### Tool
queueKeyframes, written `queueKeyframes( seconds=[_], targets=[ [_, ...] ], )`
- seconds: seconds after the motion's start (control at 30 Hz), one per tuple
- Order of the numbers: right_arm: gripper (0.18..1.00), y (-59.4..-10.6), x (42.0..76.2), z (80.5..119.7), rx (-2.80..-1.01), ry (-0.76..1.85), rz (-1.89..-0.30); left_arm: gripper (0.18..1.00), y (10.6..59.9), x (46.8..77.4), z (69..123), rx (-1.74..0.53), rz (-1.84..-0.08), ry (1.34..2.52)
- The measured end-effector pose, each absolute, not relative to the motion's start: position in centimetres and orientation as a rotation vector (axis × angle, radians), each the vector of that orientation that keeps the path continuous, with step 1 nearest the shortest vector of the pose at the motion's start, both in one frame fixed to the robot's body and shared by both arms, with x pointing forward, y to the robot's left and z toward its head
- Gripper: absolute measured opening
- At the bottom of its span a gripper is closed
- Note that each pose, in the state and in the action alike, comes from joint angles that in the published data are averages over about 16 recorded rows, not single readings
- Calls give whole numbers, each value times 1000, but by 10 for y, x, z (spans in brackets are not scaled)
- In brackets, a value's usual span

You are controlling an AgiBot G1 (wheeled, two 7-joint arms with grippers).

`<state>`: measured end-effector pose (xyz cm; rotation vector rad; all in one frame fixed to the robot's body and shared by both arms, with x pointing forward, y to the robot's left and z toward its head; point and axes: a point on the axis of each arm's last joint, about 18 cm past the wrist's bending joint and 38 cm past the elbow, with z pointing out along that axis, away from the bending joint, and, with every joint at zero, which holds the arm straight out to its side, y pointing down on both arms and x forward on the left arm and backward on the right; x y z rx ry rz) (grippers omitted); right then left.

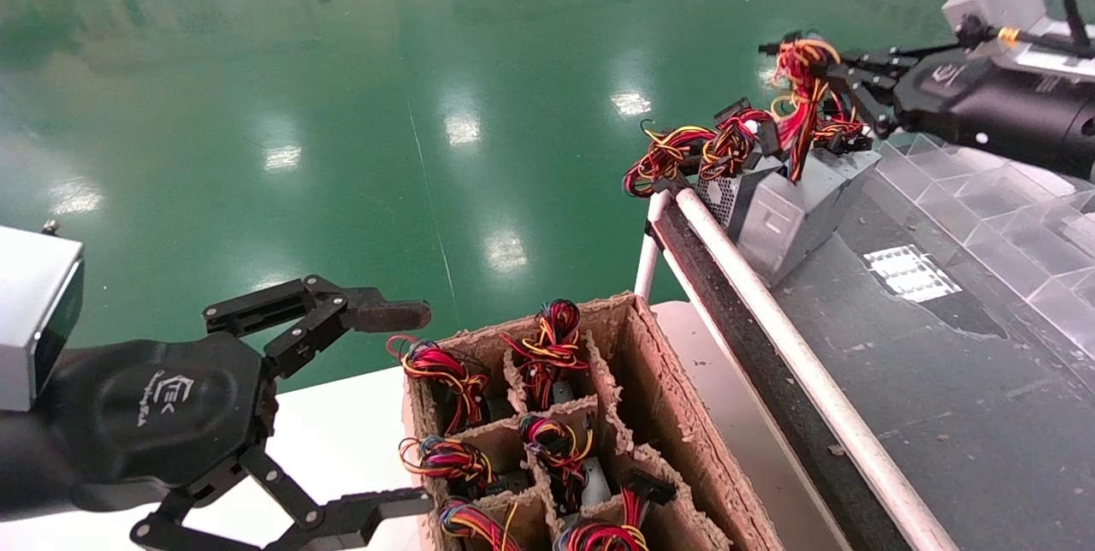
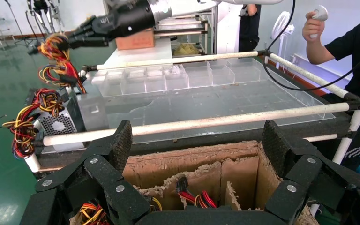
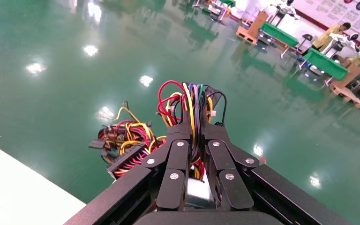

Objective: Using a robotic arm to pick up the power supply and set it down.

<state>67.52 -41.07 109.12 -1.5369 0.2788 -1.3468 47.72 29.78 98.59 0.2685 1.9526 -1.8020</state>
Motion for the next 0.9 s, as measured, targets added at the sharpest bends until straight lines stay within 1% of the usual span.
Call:
queueKeyframes(
  seconds=[0.4,0.6,0.8,0.9],
  targets=[
    [218,-412,678,1090,-1529,303,-1352,1001,298,477,986,269,-1802,1953],
    [234,-415,678,1092,-1519,310,-1356,1001,298,477,986,269,-1802,1953],
    [275,-417,675,1095,-1506,310,-1359,1001,298,477,986,269,-1802,1953],
    [315,-418,673,1097,-1495,304,-1357,1001,298,477,986,269,-1802,1953]
  ],
)
